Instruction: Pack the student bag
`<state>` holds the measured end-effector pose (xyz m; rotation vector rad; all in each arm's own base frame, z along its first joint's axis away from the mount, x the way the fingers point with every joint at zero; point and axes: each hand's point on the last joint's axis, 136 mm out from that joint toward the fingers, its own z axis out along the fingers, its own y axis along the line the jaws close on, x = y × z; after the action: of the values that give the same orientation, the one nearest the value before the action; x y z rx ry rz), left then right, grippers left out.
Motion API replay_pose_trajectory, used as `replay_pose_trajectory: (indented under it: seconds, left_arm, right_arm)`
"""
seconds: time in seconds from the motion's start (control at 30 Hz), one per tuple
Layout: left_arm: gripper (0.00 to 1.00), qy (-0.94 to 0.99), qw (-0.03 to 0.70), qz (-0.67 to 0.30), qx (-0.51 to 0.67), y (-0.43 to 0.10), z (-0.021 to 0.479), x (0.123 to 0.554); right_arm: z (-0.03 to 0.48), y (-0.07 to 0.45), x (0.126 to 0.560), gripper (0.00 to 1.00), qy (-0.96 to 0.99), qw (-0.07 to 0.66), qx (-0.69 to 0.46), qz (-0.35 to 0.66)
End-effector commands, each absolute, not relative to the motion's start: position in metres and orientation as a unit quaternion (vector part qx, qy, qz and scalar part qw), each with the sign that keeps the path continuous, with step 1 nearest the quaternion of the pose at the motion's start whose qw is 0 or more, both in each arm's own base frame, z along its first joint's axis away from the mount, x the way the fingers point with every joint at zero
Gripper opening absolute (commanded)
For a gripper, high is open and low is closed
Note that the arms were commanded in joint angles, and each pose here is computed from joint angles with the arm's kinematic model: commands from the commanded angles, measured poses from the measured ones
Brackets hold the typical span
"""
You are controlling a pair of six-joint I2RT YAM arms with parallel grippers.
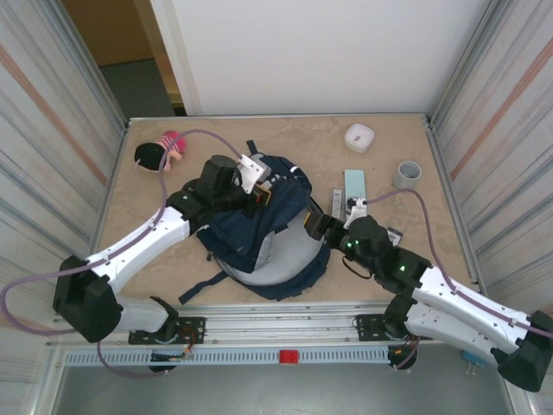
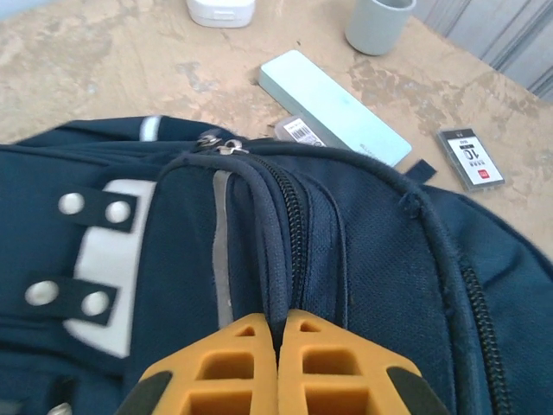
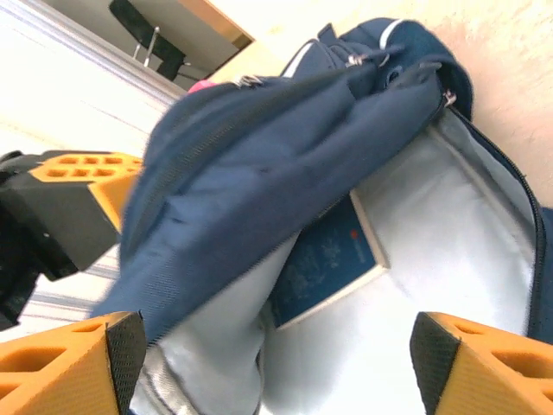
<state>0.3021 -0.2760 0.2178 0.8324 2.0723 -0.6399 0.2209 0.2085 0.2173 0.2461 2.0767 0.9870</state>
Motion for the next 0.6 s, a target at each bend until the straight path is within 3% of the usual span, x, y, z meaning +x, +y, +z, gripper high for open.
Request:
replay_pose_trajectory:
  seconds: [0.0,0.2,0.47,0.57]
  left_arm:
    - [0.00,0.814,0.404,-0.240,0.342,-0.283,0.206,0.305]
    - [0.02,0.812,0.348,-0.231,0.408,-0.312,0.159,0.280]
    - [0.19,0.834,0.257,-0.226,0.432,-0.326,0.085,0.250]
    - [0.33,0.839,0.253,-0.224,0.425,-0.327,0.085,0.251]
  right_arm:
    - [0.213,0.205,0.215,0.81,0.834,0.405,0.038,0.374]
    - [0.232,0.195,0.212,0.81,0.814,0.467,-0.037,0.344]
    - [0.230,0.201,0.202,0.83,0.811,0.478,-0.170,0.292]
    - [0.225,0.208,0.199,0.84,0.810,0.469,-0.208,0.284]
